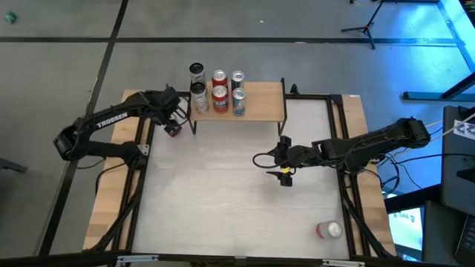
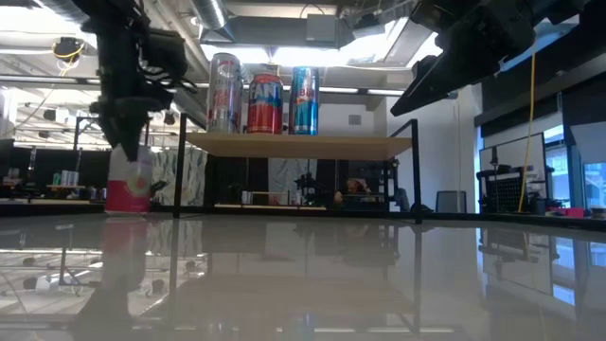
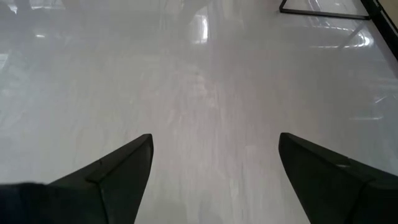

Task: Place canned beverage on shelf
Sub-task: Put the right pink soda can on the shelf

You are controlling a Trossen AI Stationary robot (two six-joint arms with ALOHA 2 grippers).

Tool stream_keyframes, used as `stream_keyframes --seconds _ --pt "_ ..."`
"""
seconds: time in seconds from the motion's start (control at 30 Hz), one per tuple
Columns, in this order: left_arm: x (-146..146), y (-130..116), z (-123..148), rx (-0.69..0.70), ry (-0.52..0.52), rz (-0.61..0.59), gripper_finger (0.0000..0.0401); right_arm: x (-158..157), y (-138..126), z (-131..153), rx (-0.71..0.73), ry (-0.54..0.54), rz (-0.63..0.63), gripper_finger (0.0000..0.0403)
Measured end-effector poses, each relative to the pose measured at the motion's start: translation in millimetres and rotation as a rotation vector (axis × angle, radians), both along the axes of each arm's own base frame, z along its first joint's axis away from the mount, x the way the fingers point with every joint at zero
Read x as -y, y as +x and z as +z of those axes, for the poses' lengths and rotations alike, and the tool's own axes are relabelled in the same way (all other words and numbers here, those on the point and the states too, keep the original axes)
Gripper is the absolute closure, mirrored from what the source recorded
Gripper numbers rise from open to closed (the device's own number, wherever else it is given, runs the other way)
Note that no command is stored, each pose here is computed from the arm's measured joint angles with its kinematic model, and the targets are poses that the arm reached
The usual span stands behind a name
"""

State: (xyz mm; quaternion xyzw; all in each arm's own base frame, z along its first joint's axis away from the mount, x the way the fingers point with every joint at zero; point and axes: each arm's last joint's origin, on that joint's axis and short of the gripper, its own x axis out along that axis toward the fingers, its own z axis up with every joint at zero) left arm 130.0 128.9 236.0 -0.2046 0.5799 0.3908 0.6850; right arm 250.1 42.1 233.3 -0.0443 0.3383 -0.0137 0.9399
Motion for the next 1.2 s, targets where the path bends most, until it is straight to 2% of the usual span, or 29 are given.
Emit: stream_keyframes --seconds 0.1,0.23,0.4,0.6,0.9,1.0,1.2 --pt "15.2 -0.9 4.4 0.000 -0.015 -0.016 0.0162 0.0 0.0 0.0 0.000 0.000 0.000 0.0061" --pt "35.1 1.2 13.8 0.064 0.002 -0.075 0.0163 -0.1 0.5 -0.6 -0.001 0.000 0.000 0.0061" --pt "58.6 8.1 21.0 0.161 -0.035 -0.234 0.0163 -0.1 0.4 -0.9 -0.004 -0.001 0.000 0.0061" --pt "84.9 21.8 21.4 0.197 -0.057 -0.379 0.0160 0.4 0.9 -0.2 0.006 -0.013 -0.012 0.0061" --pt "125.9 61.2 20.0 0.372 -0.055 -0.590 0.0158 0.3 0.9 -0.2 0.005 -0.014 -0.011 0.0061" --pt "141.4 78.4 14.2 0.415 -0.060 -0.652 0.0158 0.4 0.9 -0.2 0.006 -0.014 -0.011 0.0061" --pt "166.6 110.9 -4.6 0.446 -0.002 -0.723 0.0157 0.3 0.9 -0.2 0.006 -0.009 -0.014 0.0061"
